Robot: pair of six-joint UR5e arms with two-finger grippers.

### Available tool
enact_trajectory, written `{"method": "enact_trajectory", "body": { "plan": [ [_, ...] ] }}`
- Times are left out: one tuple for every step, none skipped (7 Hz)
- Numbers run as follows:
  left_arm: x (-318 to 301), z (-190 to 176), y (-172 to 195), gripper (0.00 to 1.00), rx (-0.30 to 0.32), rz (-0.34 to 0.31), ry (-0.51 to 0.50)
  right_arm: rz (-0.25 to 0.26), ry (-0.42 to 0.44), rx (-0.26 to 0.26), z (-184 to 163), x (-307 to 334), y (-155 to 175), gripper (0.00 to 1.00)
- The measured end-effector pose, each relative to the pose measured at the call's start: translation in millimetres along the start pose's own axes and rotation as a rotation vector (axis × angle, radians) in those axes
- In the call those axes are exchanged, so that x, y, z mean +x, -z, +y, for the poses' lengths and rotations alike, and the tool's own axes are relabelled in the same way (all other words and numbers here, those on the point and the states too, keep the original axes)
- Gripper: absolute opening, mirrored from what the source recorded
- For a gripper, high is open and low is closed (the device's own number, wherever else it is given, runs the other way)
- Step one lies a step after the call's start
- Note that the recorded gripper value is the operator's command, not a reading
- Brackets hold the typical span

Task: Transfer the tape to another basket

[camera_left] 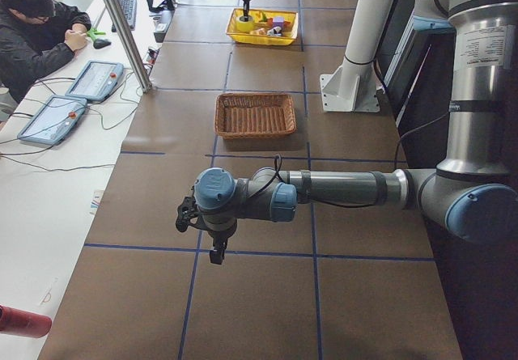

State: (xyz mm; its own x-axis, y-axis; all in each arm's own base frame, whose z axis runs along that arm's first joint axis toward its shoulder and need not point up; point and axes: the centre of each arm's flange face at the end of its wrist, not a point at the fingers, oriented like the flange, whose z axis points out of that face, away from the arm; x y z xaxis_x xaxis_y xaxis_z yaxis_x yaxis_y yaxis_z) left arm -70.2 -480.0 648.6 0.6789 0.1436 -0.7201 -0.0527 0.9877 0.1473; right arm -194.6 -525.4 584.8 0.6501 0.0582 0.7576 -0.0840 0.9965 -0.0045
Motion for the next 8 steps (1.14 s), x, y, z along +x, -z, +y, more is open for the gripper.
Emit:
{"method": "enact_trajectory", "body": {
  "plan": [
    [1.8,-0.6,1.7,1.0,0.003,0.0,-0.003,-0.047,-0.008,0.009,-3.1,0.3,23.3,0.0],
    [3.3,-1.2,3.2,1.0,0.006,-0.001,-0.005,-0.093,-0.008,0.015,-3.6,-4.5,45.0,0.0],
    [7.5,-2.8,7.1,1.0,0.014,-0.001,-0.014,-0.134,-0.017,0.025,-2.6,-17.9,64.3,0.0],
    [16.7,-5.1,14.8,1.0,0.032,0.007,-0.011,-0.175,-0.059,0.034,0.5,-40.9,83.6,0.0],
    [29.7,-7.5,23.0,1.0,0.055,0.034,0.028,-0.22,-0.116,0.036,7.5,-74.5,101.3,0.0],
    [47.3,-11.7,28.4,1.0,0.076,0.077,0.088,-0.272,-0.167,0.03,18.0,-112.2,111.8,0.0],
    [69.5,-17.3,27.0,1.0,0.088,0.127,0.15,-0.326,-0.212,0.032,29.1,-145.6,113.6,0.0],
    [96.7,-23.4,19.1,1.0,0.099,0.173,0.205,-0.382,-0.256,0.044,42.9,-175.0,107.1,0.0]
  ]
}}
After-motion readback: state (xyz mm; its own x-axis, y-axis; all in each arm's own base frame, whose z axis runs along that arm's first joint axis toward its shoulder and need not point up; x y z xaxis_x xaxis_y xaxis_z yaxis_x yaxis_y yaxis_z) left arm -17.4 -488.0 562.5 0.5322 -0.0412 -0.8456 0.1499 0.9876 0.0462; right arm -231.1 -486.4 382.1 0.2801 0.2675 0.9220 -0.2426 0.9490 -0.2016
